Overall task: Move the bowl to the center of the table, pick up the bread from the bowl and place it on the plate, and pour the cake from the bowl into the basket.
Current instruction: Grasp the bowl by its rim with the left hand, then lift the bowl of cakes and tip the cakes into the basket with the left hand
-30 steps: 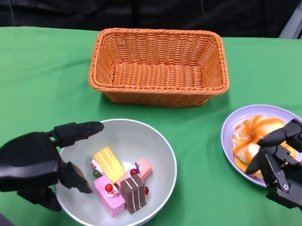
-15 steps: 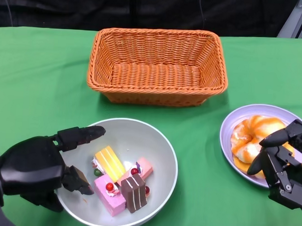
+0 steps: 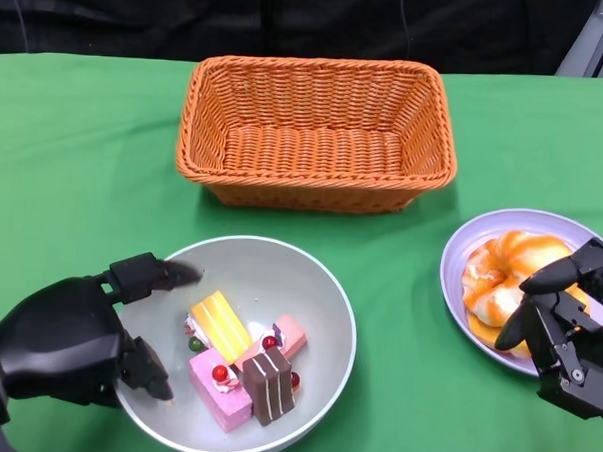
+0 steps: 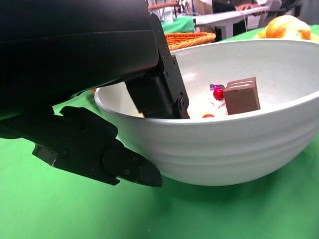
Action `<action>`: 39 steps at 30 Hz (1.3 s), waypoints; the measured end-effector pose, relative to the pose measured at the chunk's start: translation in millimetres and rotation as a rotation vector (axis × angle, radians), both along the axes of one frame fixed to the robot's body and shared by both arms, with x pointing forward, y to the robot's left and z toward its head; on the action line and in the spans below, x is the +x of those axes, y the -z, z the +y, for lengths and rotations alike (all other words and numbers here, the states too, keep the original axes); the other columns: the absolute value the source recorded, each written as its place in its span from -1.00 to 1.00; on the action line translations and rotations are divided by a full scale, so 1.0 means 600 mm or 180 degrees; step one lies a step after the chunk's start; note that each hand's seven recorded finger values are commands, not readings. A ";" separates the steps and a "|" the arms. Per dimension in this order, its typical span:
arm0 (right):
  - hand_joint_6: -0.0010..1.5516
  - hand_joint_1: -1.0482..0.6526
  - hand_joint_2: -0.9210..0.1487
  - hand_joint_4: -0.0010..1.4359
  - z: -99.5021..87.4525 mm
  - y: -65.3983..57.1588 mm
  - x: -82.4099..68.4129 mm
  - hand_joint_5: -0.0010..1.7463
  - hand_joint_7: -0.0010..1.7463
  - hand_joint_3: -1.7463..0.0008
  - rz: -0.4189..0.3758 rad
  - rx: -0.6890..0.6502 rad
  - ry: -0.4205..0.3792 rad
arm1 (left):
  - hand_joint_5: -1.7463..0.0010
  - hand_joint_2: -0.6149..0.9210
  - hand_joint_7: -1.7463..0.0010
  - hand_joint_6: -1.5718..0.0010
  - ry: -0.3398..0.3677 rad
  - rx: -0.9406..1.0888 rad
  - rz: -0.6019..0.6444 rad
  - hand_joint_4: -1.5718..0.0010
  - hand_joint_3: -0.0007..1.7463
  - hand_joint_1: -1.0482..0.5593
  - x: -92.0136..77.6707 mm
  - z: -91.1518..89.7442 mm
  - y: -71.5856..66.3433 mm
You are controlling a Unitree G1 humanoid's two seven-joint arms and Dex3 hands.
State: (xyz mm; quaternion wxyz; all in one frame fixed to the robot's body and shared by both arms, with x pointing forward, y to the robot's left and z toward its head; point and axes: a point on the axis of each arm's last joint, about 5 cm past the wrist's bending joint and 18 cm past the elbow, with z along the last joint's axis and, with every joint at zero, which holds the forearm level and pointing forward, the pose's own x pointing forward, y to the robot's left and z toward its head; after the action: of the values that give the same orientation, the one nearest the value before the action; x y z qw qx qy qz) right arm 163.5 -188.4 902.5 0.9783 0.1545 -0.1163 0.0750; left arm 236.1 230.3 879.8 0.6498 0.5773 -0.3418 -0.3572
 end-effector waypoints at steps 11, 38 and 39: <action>-0.20 0.11 -0.37 -0.01 -0.001 0.001 -0.001 0.84 0.45 -0.13 0.0020 -0.0004 -0.0004 | -1.00 0.90 -1.00 0.29 0.0062 -0.0032 -0.0001 0.03 -0.99 0.12 -0.003 -0.004 0.014; -0.18 0.11 -0.37 0.00 -0.001 -0.001 -0.001 0.83 0.43 -0.12 0.0004 0.0018 -0.0008 | -1.00 0.91 -1.00 0.25 0.0063 -0.0416 0.0193 -0.02 -0.99 0.16 -0.009 -0.007 0.019; -0.18 0.10 -0.38 0.00 -0.001 -0.001 -0.001 0.83 0.43 -0.10 0.0002 0.0030 -0.0009 | -1.00 0.92 -1.00 0.24 0.0062 -0.0451 0.0207 -0.02 -0.98 0.16 -0.009 -0.007 0.018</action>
State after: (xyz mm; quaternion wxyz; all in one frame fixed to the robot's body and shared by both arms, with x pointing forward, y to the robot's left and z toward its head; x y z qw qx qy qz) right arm 162.7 -188.8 903.2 0.9775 0.1592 -0.1160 0.0758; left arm 230.7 226.2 868.8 0.6963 0.5146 -0.3506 -0.3569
